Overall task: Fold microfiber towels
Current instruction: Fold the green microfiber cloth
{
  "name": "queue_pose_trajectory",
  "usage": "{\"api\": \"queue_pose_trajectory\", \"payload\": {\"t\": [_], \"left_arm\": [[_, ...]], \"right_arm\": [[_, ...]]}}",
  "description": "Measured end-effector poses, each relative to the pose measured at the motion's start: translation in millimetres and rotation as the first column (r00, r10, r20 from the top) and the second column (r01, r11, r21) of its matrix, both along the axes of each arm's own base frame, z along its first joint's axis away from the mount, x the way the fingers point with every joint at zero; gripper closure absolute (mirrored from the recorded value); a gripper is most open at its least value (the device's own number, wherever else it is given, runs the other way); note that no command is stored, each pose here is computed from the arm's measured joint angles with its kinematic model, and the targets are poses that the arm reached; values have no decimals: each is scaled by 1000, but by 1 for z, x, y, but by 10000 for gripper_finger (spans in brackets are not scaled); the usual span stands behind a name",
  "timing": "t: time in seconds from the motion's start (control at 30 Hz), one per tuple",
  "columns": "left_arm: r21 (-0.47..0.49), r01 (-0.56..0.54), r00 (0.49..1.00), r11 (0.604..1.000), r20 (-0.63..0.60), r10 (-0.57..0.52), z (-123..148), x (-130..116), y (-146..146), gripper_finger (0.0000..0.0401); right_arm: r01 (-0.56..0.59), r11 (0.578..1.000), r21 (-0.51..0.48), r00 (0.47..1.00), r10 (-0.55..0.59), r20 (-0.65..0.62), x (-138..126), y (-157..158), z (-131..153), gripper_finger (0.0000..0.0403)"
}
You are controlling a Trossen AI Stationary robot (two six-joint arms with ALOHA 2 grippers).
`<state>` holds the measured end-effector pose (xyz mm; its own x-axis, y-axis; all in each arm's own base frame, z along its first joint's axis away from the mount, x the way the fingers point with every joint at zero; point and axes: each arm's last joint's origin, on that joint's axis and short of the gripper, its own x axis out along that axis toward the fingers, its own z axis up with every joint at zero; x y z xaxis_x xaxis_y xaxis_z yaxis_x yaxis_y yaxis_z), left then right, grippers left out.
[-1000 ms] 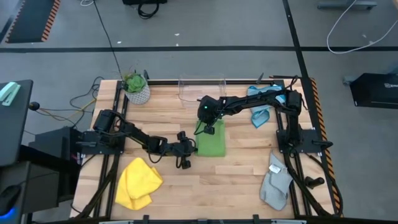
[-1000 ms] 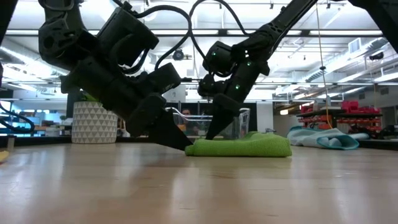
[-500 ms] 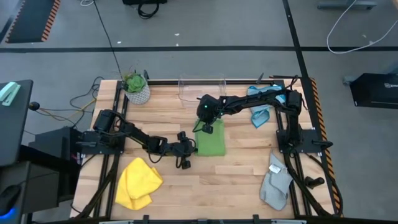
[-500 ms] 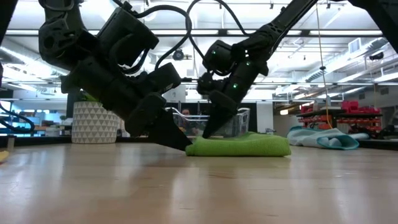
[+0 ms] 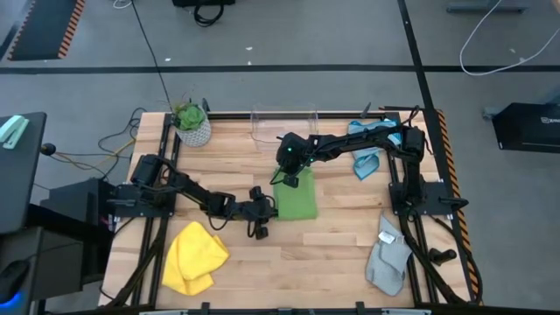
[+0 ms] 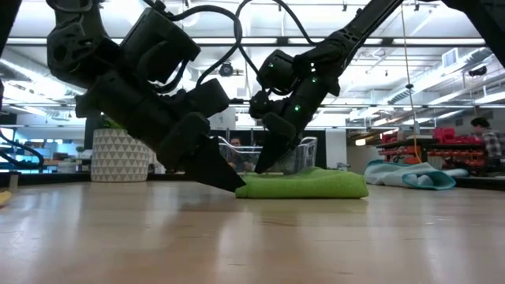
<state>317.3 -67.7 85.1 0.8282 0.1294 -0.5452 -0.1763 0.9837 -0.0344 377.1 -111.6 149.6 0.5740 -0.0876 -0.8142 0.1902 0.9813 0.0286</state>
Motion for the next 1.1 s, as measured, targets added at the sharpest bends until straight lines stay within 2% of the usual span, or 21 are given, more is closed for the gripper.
{"api": "queue_pose_trajectory", "payload": {"t": [0.2, 0.33, 0.43, 0.53, 0.7, 0.8, 0.87, 1.1], "left_arm": [[27, 51, 998, 998, -45, -50, 11, -6, -5, 272], [34, 60, 996, 998, -72, -57, 32, -15, -5, 236], [12, 83, 996, 997, -46, -82, 49, -19, -7, 214], [-3, 120, 993, 993, -16, -120, 55, -18, -12, 196], [53, 159, 987, 986, -35, -157, 48, -8, -21, 170], [102, 184, 983, 978, -44, -181, 44, 4, -25, 166], [130, 193, 979, 973, -91, -182, 37, 11, -26, 171], [178, 228, 962, 957, -192, -194, 30, 32, -30, 218]], "right_arm": [[-4, 1000, -7, 1000, 4, 7, -1, 0, 5, 224], [-16, 998, -62, 997, 21, 72, -7, 5, 38, 195], [-35, 995, -95, 991, 46, 124, -17, 18, 67, 188], [-65, 992, -112, 979, 85, 183, -31, 37, 83, 190], [-37, 985, -167, 967, 78, 242, -54, 69, 77, 196], [-21, 985, -169, 965, 64, 253, -66, 85, 69, 197], [-8, 985, -175, 970, 50, 239, -73, 93, 64, 196], [5, 976, -218, 967, 50, 250, -84, 118, 66, 193]]}}
